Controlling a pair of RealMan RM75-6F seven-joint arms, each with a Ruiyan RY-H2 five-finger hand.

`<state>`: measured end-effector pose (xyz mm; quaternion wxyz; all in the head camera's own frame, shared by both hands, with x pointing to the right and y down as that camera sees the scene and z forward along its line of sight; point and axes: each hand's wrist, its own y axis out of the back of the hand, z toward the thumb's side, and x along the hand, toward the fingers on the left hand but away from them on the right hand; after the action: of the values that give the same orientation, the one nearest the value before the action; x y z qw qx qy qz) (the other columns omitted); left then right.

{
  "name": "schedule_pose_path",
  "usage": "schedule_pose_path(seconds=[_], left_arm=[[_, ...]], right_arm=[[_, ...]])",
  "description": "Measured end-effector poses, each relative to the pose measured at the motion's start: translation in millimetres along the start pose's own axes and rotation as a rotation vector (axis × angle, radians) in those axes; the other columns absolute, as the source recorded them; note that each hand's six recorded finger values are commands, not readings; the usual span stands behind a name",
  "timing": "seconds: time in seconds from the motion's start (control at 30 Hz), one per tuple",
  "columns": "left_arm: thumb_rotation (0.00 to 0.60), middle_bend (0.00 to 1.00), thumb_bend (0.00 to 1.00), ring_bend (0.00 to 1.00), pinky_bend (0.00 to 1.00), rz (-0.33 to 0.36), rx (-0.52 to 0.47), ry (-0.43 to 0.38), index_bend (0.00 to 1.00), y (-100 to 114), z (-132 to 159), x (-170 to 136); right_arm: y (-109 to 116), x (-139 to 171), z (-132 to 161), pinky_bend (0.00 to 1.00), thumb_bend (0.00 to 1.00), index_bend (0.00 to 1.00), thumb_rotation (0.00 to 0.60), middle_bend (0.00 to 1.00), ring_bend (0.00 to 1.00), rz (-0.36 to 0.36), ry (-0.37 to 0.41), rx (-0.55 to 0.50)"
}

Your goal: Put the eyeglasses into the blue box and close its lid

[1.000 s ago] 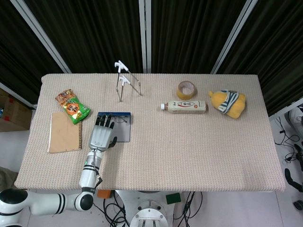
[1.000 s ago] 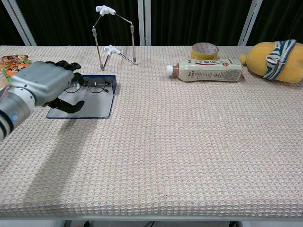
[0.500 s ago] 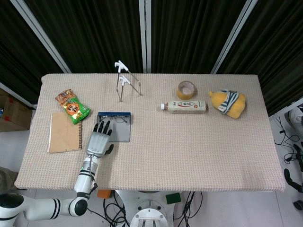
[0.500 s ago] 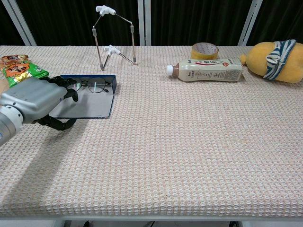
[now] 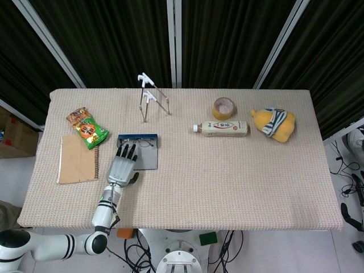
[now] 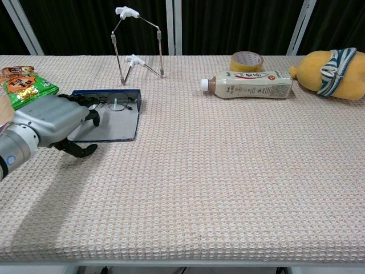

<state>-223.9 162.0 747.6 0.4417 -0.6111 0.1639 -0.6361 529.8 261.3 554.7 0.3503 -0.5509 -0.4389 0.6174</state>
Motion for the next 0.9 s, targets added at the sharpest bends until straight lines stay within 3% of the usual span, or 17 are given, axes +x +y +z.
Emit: schedule_pose_path(seconds=[0.13, 0.37, 0.53, 0.9], left_arm=[[0.456, 0.00, 0.33, 0.00, 0.12, -0.015, 0.015, 0.004, 0.24, -1, -1, 5], [0.494, 0.00, 0.33, 0.00, 0.12, -0.028, 0.030, 0.011, 0.25, 0, -4, 13], [0.591, 0.00, 0.33, 0.00, 0.12, -0.007, 0.044, 0.027, 0.30, 2, -8, 20], [0.600, 0.00, 0.33, 0.00, 0.12, 0.012, 0.046, 0.037, 0.38, 0, -13, 35]], right_arm=[[0, 1, -1, 0.00, 0.46, 0.00, 0.600, 0.00, 0.00, 0.000, -0.001, -0.001], [0, 0, -2, 0.00, 0.46, 0.00, 0.600, 0.00, 0.00, -0.001, -0.004, 0.000], [-2, 0, -2, 0.00, 0.46, 0.00, 0.600, 0.00, 0.00, 0.004, -0.005, 0.003], [-1, 0, -2, 0.00, 0.46, 0.00, 0.600, 0.00, 0.00, 0.002, -0.009, 0.009]])
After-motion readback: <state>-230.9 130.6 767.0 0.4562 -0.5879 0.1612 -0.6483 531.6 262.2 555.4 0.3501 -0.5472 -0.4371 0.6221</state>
